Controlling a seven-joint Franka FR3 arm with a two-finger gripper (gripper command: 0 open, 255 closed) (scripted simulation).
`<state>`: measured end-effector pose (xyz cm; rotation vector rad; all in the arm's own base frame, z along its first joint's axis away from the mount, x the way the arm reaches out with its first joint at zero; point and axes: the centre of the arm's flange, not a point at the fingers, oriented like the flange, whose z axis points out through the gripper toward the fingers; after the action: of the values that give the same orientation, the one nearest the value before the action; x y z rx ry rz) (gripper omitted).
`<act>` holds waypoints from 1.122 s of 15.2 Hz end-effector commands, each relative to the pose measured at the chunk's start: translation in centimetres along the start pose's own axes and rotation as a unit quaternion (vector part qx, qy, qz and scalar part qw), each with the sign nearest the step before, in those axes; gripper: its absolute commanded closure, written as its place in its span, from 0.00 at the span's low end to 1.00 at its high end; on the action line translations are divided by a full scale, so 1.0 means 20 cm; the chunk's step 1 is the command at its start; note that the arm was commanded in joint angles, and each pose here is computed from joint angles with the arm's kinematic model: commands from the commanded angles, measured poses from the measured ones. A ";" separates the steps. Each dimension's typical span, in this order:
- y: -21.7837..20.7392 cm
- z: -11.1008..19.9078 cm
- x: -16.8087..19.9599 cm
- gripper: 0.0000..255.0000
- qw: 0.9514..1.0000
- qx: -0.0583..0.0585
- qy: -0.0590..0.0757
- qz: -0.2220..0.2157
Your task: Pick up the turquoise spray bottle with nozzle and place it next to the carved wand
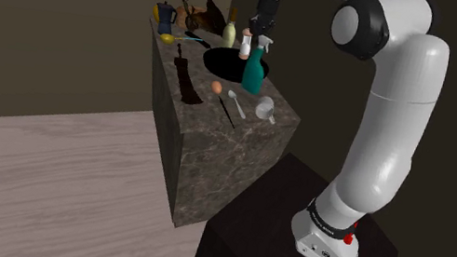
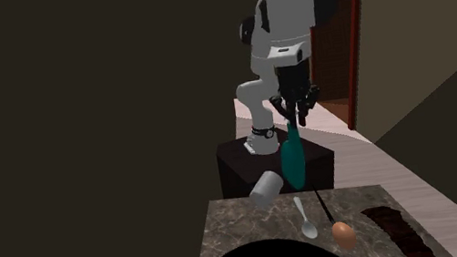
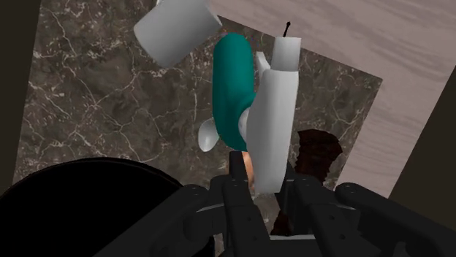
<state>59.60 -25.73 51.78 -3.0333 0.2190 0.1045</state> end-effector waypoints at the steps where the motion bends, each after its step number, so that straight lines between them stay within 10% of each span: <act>1: -0.14 -0.01 0.02 1.00 1.000 0.000 0.000 0.000; 17: -0.93 0.16 0.16 1.00 1.000 0.000 0.000 0.000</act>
<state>65.10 -7.66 50.59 -3.0337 0.2196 0.1055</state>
